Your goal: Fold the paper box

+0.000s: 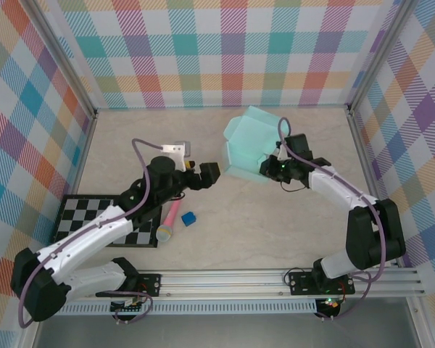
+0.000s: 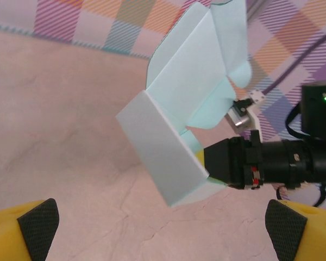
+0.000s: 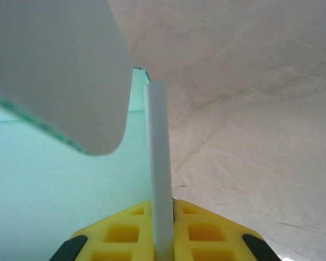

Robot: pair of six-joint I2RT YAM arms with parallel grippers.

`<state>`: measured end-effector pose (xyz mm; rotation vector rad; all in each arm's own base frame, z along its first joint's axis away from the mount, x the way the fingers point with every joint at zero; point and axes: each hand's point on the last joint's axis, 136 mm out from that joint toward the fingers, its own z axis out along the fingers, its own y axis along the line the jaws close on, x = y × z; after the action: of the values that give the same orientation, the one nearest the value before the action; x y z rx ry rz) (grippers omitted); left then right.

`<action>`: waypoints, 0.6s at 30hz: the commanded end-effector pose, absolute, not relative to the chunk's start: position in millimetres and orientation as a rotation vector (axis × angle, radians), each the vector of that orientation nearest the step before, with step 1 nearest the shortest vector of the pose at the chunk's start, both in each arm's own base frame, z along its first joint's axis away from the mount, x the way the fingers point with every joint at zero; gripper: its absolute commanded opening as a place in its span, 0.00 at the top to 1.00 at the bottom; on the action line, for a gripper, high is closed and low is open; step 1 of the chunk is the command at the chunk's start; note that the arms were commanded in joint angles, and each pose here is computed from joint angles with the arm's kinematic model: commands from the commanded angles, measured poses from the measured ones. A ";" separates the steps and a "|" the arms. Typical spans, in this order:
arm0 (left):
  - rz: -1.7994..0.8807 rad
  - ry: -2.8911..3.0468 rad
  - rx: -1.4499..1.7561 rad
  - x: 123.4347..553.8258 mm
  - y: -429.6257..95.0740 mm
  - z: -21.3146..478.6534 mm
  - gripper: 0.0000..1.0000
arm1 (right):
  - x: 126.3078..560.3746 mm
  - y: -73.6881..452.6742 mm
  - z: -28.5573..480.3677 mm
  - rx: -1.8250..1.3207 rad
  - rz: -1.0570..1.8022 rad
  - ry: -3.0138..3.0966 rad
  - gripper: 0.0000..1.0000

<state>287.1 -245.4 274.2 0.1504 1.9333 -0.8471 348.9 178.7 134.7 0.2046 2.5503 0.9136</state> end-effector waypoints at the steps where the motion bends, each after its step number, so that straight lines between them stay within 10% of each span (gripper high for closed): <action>1: -0.868 1.698 0.383 279.5 -259.6 295.6 0.00 | 349.7 199.3 193.2 0.076 1.294 2.397 0.94; 18: -0.898 1.447 0.535 324.5 -342.0 302.3 0.00 | 331.7 220.8 264.7 0.159 1.807 2.362 0.93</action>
<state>319.8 -331.7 249.0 0.5625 1.6316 -0.8551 344.2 212.6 246.8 0.1895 2.3586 1.7003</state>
